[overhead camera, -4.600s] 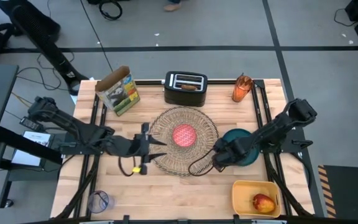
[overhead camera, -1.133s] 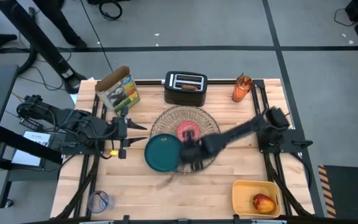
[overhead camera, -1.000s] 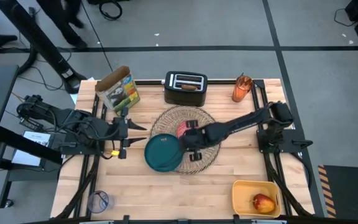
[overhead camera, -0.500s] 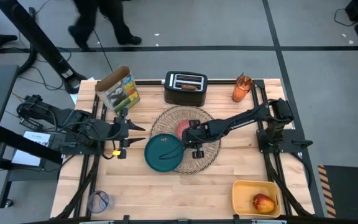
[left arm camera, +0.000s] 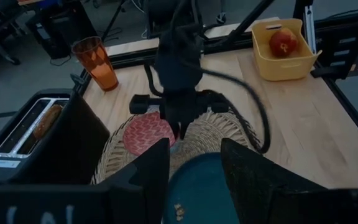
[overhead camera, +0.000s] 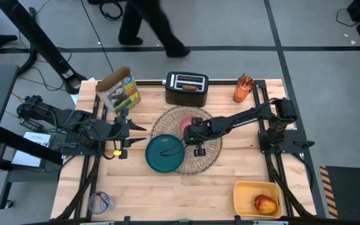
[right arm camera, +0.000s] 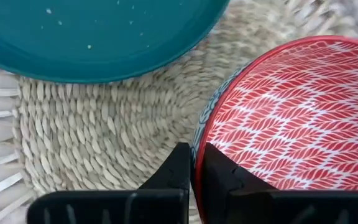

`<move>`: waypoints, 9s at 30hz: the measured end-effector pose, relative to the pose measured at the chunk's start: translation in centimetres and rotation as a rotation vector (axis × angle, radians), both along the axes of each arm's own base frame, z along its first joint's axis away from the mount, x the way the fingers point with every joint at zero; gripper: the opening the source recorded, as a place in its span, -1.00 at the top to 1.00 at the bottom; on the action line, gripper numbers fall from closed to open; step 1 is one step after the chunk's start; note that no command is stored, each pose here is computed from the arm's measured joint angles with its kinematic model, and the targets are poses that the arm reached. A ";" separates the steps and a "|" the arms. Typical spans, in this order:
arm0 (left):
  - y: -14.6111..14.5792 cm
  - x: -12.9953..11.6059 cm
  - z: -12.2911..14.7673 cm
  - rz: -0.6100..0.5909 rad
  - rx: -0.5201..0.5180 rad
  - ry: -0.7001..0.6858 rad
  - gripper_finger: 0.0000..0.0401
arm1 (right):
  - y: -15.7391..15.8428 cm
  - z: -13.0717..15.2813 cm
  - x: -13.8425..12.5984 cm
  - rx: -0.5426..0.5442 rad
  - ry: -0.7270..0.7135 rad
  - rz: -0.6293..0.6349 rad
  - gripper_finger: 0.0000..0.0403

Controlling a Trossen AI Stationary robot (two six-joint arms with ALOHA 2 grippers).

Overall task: Arrange a breakfast setting
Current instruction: Adjust the bowl on the place mat, then put the toasted bread on the plate, then put the spoon on the place mat

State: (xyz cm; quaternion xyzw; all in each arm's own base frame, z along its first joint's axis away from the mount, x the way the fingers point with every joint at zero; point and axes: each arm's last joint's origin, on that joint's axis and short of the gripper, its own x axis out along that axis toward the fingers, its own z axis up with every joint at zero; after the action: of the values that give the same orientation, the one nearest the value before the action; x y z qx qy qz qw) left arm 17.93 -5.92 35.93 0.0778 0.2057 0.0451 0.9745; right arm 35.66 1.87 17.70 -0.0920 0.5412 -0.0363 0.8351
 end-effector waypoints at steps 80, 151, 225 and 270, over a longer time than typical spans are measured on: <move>3.1 -0.1 -15.8 0.022 -0.133 -0.361 0.24 | -22.4 11.2 -0.8 -0.031 -0.632 -0.138 -0.25; 1.9 -4.5 -12.1 -0.083 -0.150 -0.347 0.24 | -21.4 7.8 -3.8 0.046 -0.470 -0.381 0.88; 0.4 -4.1 -7.5 -0.216 -0.108 -0.373 0.24 | 11.0 3.2 4.6 -0.530 -0.564 0.469 0.93; 2.5 -5.2 -1.9 -0.046 -0.075 -0.439 -0.10 | 6.4 11.6 2.0 -0.069 -0.810 0.185 -0.33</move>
State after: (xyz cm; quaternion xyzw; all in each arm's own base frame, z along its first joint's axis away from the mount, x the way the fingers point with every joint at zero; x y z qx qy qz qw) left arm 12.77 -3.47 34.05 0.0344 -0.0118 0.0312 0.9989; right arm 37.69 8.29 29.34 -0.1465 0.1566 -0.0127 0.9766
